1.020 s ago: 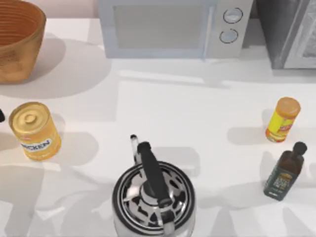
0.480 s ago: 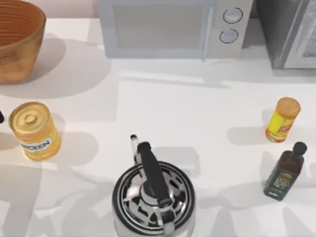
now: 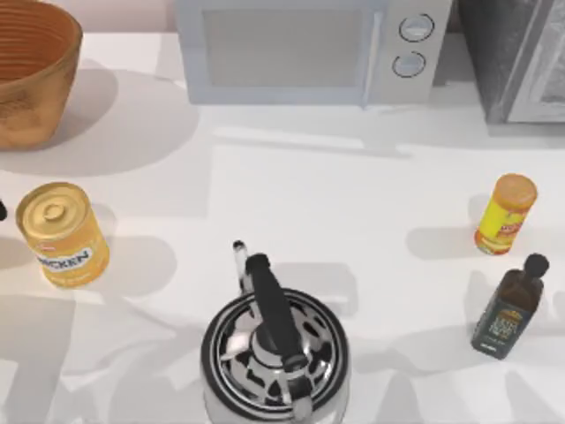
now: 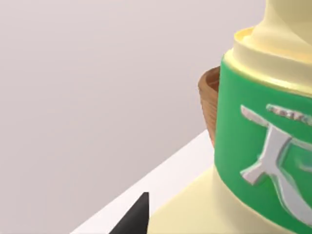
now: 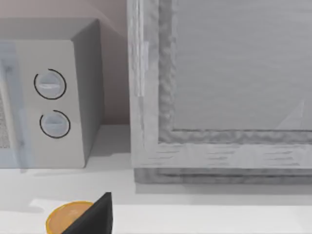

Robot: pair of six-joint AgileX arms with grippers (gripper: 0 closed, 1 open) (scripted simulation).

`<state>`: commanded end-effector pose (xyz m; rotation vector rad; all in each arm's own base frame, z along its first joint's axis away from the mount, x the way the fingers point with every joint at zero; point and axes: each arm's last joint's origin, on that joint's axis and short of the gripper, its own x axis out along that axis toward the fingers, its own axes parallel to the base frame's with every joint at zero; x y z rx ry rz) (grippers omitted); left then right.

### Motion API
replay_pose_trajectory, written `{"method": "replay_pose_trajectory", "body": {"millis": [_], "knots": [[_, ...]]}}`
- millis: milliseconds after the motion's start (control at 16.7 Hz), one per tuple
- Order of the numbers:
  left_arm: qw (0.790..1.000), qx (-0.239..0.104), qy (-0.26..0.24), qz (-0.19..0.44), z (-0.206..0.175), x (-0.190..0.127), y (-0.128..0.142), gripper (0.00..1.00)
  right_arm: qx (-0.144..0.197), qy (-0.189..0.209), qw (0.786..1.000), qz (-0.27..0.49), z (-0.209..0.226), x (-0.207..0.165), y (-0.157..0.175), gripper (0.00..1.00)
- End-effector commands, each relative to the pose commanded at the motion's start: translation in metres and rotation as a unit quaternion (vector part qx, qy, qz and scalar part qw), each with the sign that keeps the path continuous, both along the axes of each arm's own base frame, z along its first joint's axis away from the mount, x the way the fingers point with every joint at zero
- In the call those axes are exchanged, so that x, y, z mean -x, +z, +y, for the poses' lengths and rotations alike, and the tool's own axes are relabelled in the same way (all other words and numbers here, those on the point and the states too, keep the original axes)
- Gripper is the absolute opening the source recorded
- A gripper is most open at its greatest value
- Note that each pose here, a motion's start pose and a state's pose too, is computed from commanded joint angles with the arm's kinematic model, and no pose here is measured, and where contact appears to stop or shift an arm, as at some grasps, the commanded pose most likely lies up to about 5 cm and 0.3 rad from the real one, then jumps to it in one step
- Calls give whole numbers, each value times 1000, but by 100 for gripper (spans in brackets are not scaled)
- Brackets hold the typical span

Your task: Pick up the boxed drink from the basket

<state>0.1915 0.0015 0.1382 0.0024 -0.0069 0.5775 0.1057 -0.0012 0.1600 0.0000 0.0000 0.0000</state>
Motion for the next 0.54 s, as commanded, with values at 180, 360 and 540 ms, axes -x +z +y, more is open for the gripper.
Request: {"method": "replay_pose_trajectory", "body": {"millis": [180, 360, 540], "knots": [[1000, 0, 0, 0, 0, 0, 0, 98, 0, 0, 1000, 0, 0, 0, 0, 100], [1000, 0, 0, 0, 0, 0, 0, 100, 0, 0, 1000, 0, 0, 0, 0, 100], [1000, 0, 0, 0, 0, 0, 0, 100, 0, 0, 1000, 0, 0, 0, 0, 100]]}}
